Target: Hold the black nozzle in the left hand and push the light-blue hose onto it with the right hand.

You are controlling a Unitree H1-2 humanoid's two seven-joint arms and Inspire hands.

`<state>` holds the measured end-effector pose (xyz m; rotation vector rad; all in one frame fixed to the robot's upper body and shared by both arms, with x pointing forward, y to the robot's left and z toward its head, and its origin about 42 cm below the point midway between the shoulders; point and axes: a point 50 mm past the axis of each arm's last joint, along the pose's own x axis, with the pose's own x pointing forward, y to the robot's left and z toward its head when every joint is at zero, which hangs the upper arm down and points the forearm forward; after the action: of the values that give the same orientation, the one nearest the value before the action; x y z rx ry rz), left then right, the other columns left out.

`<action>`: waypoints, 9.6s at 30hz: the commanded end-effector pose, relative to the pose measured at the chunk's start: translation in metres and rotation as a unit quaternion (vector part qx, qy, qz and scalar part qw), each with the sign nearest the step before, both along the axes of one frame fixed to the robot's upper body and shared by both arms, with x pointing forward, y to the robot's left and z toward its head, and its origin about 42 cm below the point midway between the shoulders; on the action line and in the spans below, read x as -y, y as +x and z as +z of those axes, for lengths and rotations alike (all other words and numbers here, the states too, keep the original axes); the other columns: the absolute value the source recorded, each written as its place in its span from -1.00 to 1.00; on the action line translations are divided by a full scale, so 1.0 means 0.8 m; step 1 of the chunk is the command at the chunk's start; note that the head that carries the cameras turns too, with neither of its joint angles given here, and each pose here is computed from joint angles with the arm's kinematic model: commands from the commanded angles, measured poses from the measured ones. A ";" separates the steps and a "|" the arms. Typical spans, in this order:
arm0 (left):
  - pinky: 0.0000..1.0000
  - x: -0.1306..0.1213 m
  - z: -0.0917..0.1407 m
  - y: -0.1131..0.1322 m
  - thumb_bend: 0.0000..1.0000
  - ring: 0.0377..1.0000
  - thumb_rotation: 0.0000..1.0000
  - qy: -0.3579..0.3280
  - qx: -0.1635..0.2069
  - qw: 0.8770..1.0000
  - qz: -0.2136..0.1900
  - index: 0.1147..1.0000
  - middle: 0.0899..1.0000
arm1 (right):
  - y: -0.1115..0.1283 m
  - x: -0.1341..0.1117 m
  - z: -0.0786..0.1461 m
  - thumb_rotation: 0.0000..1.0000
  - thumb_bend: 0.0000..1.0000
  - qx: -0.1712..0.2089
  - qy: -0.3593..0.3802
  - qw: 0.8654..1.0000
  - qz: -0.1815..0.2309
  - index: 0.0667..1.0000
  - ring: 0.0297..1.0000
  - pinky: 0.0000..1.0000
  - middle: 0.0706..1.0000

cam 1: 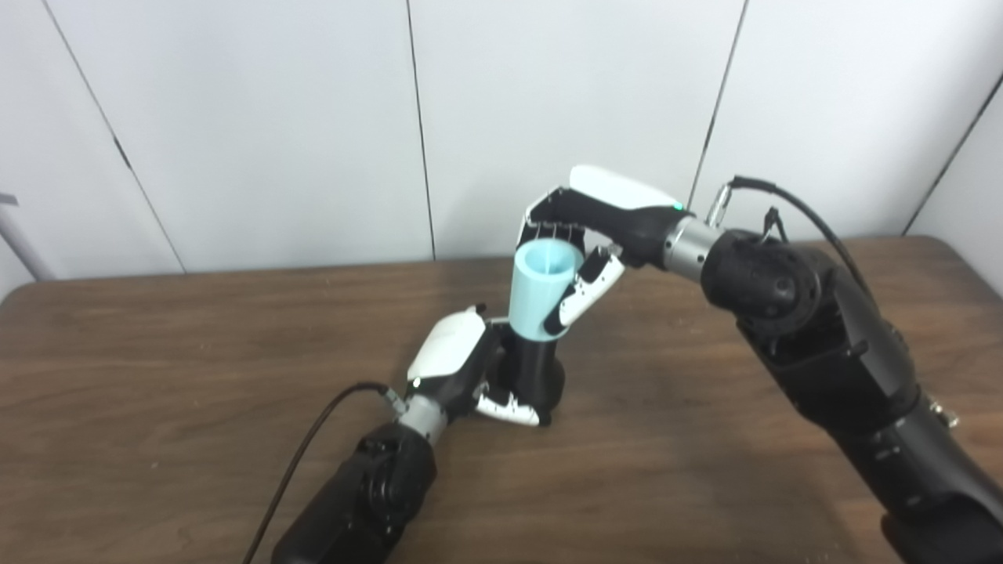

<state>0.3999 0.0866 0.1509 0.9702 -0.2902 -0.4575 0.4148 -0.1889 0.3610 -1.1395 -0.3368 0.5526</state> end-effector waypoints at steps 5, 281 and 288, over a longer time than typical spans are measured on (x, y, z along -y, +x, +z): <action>1.00 0.017 -0.041 -0.025 0.05 0.27 -1.00 0.045 -0.077 0.996 -0.028 -0.15 -0.14 | -0.004 0.000 0.003 -1.00 0.04 0.015 -0.019 1.000 0.007 -0.08 -0.17 -0.22 -0.10; 1.00 -0.022 -0.040 -0.018 0.05 0.23 -1.00 0.061 -0.081 0.995 -0.007 -0.14 -0.15 | -0.100 0.092 -0.129 -1.00 0.55 0.026 0.274 0.954 -0.117 0.80 0.48 0.14 0.66; 1.00 -0.025 -0.040 -0.020 0.05 0.24 -1.00 0.062 -0.081 0.995 -0.003 -0.11 -0.15 | -0.105 0.081 -0.141 -1.00 0.55 0.019 0.305 0.945 -0.119 0.78 0.47 0.14 0.66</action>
<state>0.3993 0.0939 0.1557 0.9850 -0.2682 -0.4665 0.3303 -0.2572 0.2331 -0.5959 -0.2657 0.2040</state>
